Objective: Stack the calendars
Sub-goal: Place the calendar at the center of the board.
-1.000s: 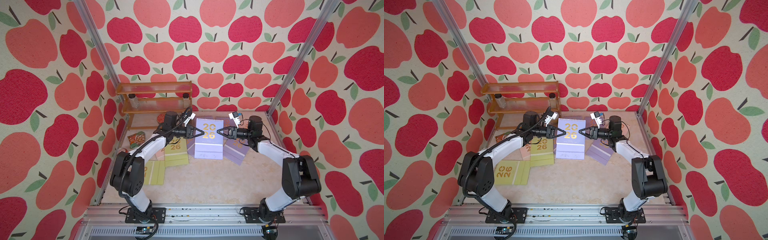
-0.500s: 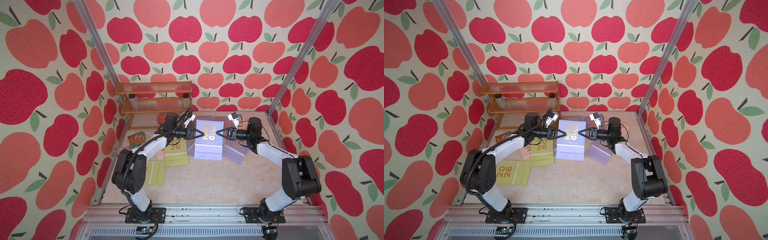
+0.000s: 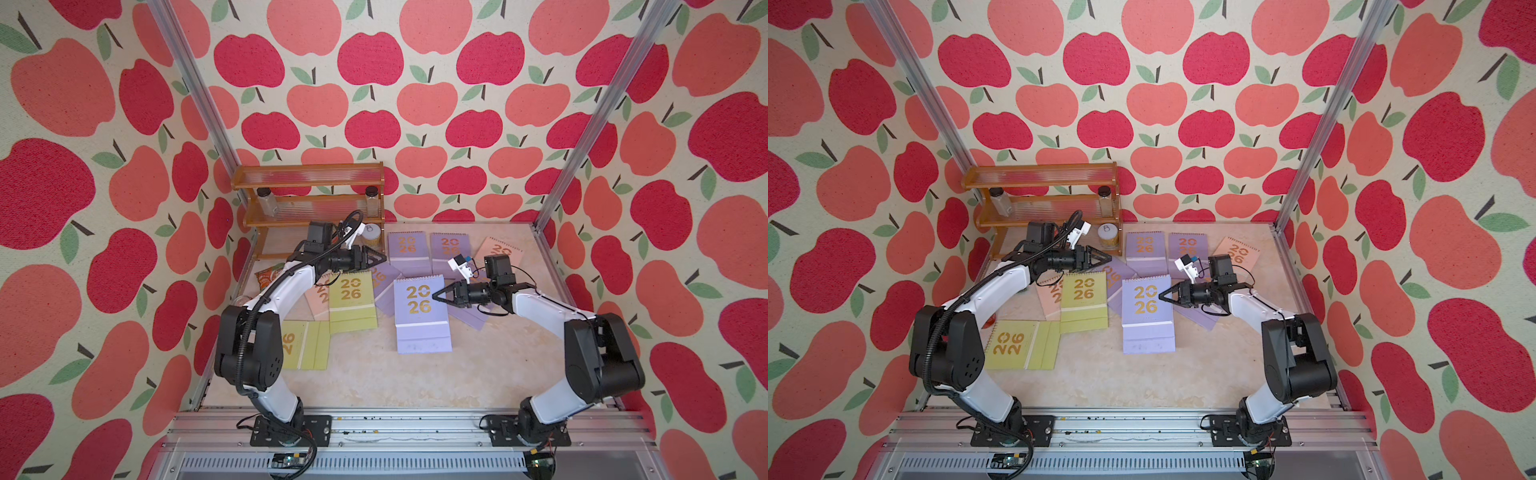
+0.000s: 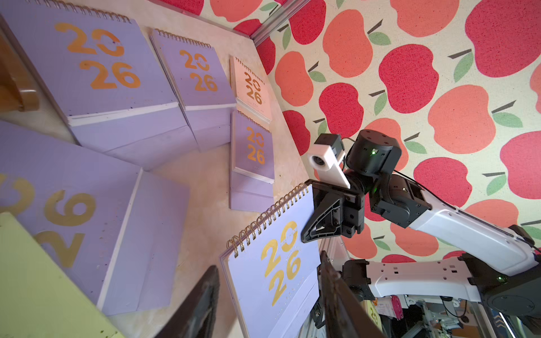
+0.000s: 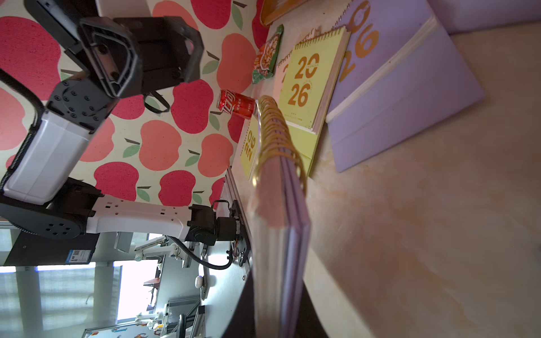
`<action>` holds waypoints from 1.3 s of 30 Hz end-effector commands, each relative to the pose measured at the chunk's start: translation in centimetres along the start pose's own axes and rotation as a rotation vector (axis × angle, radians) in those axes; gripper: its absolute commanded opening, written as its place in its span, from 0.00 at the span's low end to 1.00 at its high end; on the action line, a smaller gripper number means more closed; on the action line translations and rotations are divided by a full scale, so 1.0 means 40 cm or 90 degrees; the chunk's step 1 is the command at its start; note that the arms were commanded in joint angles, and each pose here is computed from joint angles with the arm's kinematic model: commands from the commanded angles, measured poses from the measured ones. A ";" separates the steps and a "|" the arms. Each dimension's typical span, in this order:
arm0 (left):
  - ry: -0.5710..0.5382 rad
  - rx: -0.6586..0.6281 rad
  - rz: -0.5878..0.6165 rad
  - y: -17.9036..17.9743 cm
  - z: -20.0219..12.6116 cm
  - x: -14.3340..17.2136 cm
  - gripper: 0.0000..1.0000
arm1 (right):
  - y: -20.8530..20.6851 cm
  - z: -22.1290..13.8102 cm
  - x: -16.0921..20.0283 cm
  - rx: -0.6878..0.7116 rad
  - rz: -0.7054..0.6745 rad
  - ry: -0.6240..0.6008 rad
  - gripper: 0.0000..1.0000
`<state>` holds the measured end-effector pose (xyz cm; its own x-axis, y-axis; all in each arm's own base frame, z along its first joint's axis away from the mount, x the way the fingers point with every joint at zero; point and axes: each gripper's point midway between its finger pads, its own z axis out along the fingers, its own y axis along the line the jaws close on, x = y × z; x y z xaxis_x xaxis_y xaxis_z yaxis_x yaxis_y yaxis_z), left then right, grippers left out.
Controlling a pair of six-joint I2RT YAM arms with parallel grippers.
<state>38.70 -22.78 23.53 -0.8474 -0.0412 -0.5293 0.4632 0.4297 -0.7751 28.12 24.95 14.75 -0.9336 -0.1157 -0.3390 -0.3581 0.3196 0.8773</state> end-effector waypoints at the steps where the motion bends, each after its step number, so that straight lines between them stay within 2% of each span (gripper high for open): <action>1: -0.007 -0.012 0.024 -0.019 -0.026 -0.002 0.54 | -0.043 0.014 0.065 0.020 0.060 0.032 0.00; 7: -0.001 -0.008 0.004 -0.002 -0.018 0.018 0.54 | -0.089 0.055 0.142 0.031 0.116 0.068 0.00; 16: 0.007 -0.005 0.002 -0.003 -0.010 0.032 0.54 | -0.156 0.079 0.213 0.070 0.167 0.079 0.00; 28: 0.014 -0.007 0.002 -0.004 -0.011 0.047 0.55 | -0.247 0.065 0.253 0.182 0.196 0.072 0.00; 39: 0.015 -0.008 0.003 -0.002 -0.011 0.045 0.55 | -0.299 0.043 0.255 0.251 0.223 0.032 0.00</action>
<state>37.57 -22.47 22.42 -0.8630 -0.0356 -0.5039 0.4396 0.4386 -0.7838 22.45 24.40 4.49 -0.9930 -0.0987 -0.0648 -0.1048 0.4845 0.8685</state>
